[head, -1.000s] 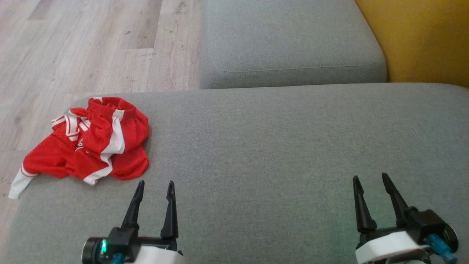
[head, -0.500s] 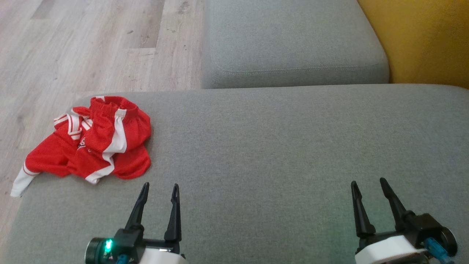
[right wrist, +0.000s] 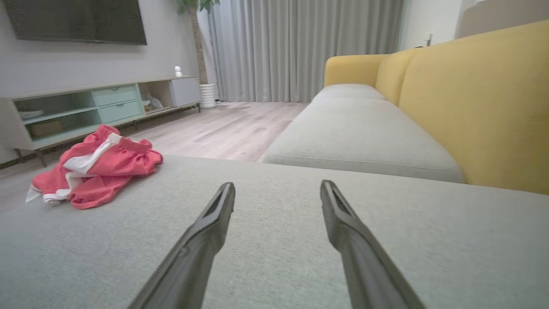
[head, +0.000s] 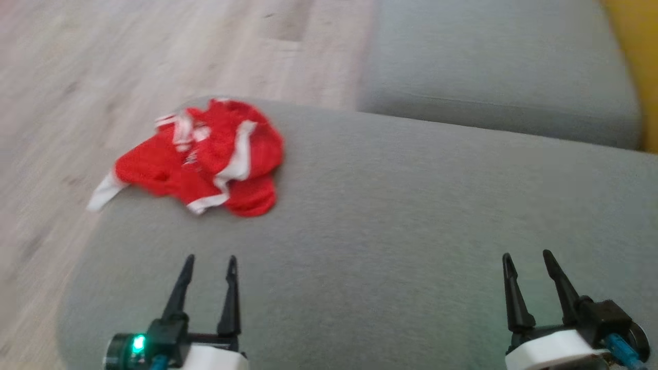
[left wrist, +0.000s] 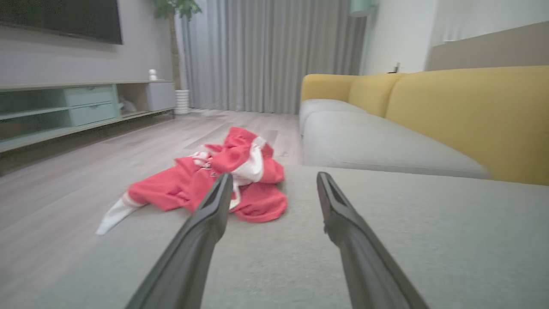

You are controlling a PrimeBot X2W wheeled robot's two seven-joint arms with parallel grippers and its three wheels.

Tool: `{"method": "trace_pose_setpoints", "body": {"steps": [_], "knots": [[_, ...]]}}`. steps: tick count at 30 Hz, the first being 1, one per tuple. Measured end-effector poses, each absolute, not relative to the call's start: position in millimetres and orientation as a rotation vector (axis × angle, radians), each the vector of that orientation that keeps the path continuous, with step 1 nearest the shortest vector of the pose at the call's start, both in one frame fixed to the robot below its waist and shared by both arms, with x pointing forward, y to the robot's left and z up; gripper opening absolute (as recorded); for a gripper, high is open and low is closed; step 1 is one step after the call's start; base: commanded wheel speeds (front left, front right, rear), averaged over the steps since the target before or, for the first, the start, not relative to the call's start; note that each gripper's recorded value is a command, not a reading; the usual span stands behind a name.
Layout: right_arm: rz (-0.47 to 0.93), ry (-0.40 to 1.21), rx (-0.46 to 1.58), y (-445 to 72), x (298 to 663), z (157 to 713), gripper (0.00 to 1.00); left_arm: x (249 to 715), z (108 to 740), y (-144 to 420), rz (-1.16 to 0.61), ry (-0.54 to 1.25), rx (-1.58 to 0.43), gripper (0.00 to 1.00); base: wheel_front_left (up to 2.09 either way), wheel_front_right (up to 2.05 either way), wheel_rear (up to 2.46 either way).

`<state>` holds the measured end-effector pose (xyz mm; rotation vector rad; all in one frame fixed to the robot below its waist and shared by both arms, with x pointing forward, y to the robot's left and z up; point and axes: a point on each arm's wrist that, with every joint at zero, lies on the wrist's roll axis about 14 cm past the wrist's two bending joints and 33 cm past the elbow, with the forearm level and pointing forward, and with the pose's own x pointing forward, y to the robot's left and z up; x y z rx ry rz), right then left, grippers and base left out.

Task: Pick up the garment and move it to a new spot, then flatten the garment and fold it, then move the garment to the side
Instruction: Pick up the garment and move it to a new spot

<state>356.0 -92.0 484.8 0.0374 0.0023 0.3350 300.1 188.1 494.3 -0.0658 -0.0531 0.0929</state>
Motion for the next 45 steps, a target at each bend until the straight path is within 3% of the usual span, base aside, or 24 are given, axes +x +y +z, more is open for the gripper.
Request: {"method": "trace_pose_setpoints", "body": {"steps": [8, 14, 22, 27, 30, 36, 41, 44, 45], "knots": [[0.534, 0.048, 0.027, -24.6, 372.3, 472.9, 1.0, 244.6, 493.4, 276.7, 0.415, -0.054, -0.009, 1.0, 0.0, 0.0, 0.0], [0.559, 0.061, 0.028, -11.3, 389.8, 466.2, 1.0, 244.5, 511.8, 292.9, 0.443, -0.081, 0.08, 1.0, 0.0, 0.0, 0.0], [0.595, 0.011, -0.029, 2.6, 412.2, 467.8, 1.0, 321.0, 604.5, 307.1, 0.311, -0.27, 0.386, 1.0, 0.0, 0.0, 0.0], [0.549, -0.013, -0.065, -16.7, 444.9, 462.2, 1.0, 412.0, 622.6, 295.4, 0.177, -0.297, 0.315, 1.0, 0.0, 0.0, 0.0], [0.479, 0.03, -0.088, -48.1, 455.4, 443.8, 1.0, 466.4, 595.2, 286.2, 0.091, -0.164, 0.344, 1.0, 0.0, 0.0, 0.0], [0.41, 0.057, -0.11, -79.9, 476.4, 422.9, 1.0, 543.3, 529.3, 275.3, 0.048, 0.151, 0.2, 1.0, 0.0, 0.0, 0.0], [0.407, 0.099, -0.118, -90.0, 477.6, 404.8, 1.0, 542.5, 426.5, 265.7, 0.03, 0.527, 0.138, 1.0, 0.0, 0.0, 0.0], [0.396, 0.125, -0.124, -96.7, 476.8, 394.6, 1.0, 534.0, 396.4, 266.3, 0.041, 0.622, 0.128, 1.0, 0.0, 0.0, 0.0], [0.395, 0.131, -0.123, -97.5, 476.6, 392.1, 1.0, 534.7, 393.8, 266.9, 0.047, 0.62, 0.129, 0.38, 0.0, 0.0, 0.0]]}}
